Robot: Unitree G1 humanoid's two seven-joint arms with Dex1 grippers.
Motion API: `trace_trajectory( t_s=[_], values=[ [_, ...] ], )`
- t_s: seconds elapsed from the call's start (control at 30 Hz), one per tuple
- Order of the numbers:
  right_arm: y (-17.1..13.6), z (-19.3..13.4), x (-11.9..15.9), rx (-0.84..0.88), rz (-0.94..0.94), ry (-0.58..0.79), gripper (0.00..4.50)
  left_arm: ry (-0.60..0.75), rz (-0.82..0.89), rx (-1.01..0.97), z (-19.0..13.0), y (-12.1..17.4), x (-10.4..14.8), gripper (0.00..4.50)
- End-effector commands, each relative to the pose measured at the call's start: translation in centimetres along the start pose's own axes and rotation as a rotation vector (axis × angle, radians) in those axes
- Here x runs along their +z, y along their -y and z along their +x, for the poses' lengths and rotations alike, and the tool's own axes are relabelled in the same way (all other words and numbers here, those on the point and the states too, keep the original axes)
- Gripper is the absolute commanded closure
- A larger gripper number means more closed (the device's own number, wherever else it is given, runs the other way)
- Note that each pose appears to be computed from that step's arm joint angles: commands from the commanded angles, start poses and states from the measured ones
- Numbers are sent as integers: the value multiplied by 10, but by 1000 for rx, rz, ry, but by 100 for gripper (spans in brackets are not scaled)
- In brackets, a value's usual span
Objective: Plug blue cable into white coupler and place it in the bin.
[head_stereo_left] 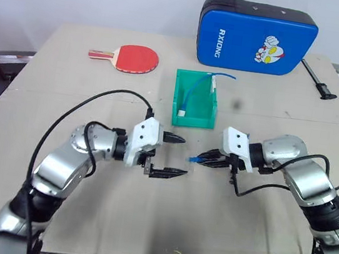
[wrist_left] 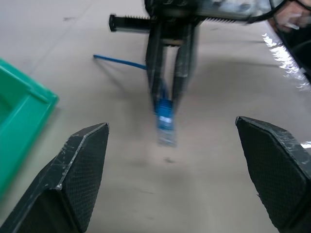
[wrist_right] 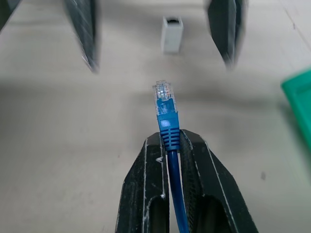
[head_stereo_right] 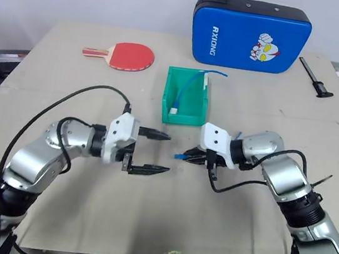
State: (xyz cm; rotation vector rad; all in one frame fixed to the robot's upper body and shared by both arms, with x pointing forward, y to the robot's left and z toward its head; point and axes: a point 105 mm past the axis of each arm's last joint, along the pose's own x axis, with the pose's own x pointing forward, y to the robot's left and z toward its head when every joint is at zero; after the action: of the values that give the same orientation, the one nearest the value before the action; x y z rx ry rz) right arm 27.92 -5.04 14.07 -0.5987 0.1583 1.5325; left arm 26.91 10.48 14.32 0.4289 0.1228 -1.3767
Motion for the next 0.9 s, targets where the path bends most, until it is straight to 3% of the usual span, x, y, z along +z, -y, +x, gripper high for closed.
trace_trajectory(
  t_s=[0.03, 0.17, 0.27, 0.47, 0.53, 0.9],
  values=[
    [2, 1, 12, 2, -43, 17, 447, 12, 44, -22, 3, -5, 5, 19],
    [2, 2, 15, 1, -40, 25, 447, 10, 62, -51, 6, -6, 5, 19],
    [2, 4, 15, -1, -37, 31, 450, 28, 73, -57, 7, -8, 8, 89],
    [4, 5, 17, -9, -29, 38, 450, 32, 81, -78, 10, -5, 8, 376],
    [4, 6, 17, -9, -26, 41, 450, 31, 80, -83, 10, -5, 7, 445],
    [12, 4, 18, -51, -13, 59, 450, -20, 82, -106, 7, -1, -3, 445]
  ],
)
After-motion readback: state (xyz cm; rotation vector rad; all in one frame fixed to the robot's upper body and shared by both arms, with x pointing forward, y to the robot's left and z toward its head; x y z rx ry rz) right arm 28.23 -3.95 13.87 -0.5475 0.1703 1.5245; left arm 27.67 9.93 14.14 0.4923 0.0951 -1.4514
